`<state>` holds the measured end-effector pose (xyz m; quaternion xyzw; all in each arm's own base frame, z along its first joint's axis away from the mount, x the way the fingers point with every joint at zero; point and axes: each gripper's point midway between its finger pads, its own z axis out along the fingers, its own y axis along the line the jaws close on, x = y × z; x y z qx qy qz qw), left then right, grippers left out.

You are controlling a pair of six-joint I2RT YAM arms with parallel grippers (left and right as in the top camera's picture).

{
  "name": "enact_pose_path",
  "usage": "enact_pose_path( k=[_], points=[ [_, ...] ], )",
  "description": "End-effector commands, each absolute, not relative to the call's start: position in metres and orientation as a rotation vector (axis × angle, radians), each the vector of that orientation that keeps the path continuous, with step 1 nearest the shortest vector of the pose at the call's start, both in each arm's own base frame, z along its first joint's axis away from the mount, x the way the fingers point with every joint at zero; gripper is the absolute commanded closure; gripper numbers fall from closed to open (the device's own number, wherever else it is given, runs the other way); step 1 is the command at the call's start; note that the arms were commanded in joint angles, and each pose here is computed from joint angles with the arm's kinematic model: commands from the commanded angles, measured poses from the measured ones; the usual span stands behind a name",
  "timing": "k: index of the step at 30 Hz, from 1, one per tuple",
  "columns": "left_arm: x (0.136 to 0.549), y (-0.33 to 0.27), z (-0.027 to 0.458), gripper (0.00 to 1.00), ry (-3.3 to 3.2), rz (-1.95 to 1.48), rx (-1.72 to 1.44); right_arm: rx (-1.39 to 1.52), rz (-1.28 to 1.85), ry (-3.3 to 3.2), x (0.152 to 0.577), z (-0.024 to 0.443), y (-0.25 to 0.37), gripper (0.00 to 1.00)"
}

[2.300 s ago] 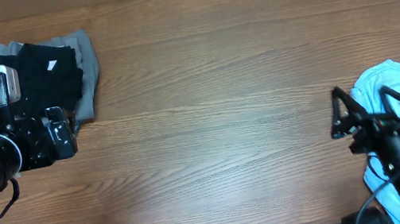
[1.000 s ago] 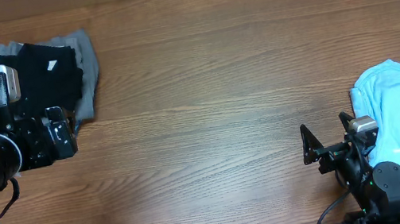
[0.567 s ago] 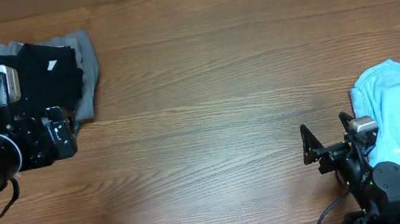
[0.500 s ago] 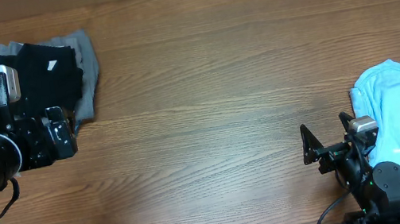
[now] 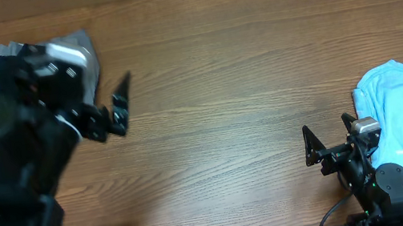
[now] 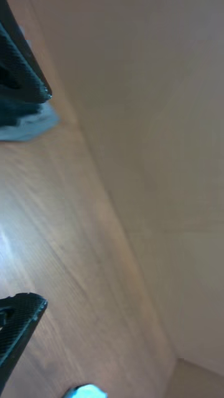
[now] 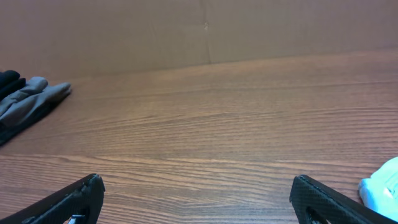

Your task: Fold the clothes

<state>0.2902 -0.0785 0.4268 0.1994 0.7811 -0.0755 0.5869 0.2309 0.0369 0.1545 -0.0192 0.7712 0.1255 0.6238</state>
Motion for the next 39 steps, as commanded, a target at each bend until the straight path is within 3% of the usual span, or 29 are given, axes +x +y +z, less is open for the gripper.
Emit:
enact_pose_path(
  k=[1, 19, 35, 39],
  points=[
    [0.276, -0.081, 0.397, 0.00, 1.778, -0.148, 0.524, -0.047, 0.285, 1.762, 0.231, 0.154, 0.037, 0.00],
    [0.208, -0.065, 0.261, 0.00, 1.599, -0.089, 0.480, -0.047, 0.285, 1.762, 0.231, 0.154, 0.037, 0.00],
    [0.234, -0.058, 0.155, 0.00, 1.644, -0.055, 0.428, -0.047, 0.285, 1.762, 0.231, 0.154, 0.037, 0.00],
    [0.235, -0.057, 0.158, 0.00, 1.621, -0.050, 0.423, -0.047, 0.285, 1.762, 0.231, 0.154, 0.037, 0.00]
  ],
)
